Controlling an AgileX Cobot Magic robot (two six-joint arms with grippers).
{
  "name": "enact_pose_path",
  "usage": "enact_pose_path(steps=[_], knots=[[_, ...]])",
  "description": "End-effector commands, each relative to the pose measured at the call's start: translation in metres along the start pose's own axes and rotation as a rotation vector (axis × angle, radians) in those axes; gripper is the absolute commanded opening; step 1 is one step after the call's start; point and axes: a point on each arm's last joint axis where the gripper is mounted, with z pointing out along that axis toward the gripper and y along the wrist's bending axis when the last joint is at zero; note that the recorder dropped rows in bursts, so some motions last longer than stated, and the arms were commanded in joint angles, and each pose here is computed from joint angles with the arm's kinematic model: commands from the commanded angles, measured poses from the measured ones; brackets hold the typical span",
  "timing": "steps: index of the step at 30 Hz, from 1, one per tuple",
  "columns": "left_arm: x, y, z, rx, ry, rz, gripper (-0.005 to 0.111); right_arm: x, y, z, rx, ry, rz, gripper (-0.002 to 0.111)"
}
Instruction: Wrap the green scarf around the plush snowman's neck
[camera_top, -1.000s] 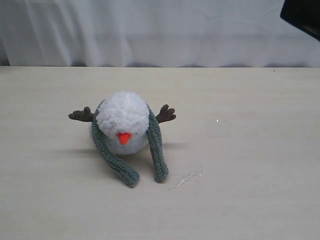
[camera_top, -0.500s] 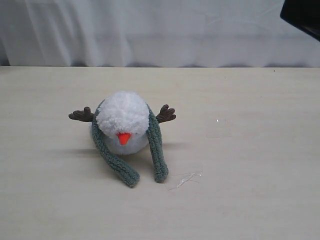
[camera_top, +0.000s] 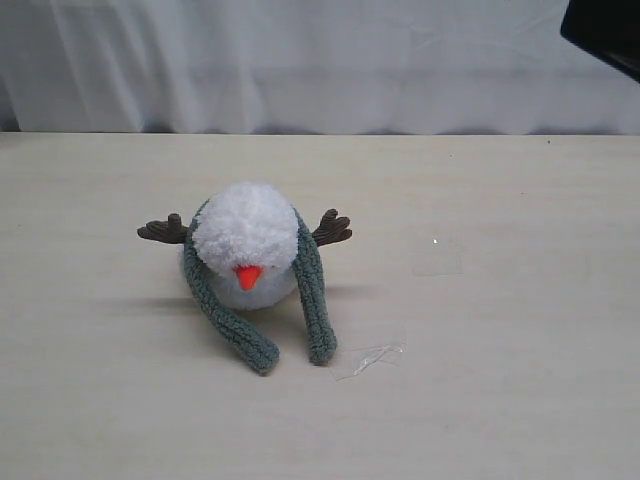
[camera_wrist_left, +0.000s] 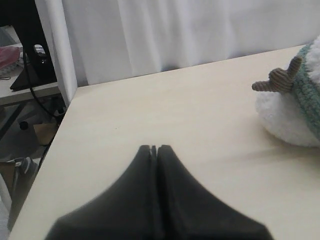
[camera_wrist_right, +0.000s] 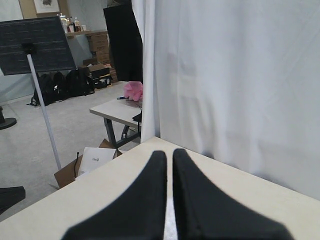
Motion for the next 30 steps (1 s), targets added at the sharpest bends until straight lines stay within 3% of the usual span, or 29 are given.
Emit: enact_pose_path(steps=[1, 28, 30], knots=[[0.0004, -0.0006, 0.0001, 0.008, -0.004, 0.000, 0.000, 0.0011, 0.0004, -0.0011, -0.003, 0.004, -0.010, 0.004], [0.0002, -0.0006, 0.0001, 0.007, -0.005, 0.000, 0.000, 0.0004, 0.0002, -0.0017, 0.000, -0.003, -0.005, 0.004], [0.0002, -0.0006, 0.0001, 0.007, -0.005, 0.000, 0.000, -0.0019, 0.0003, -0.0081, 0.013, -0.021, -0.061, 0.004]])
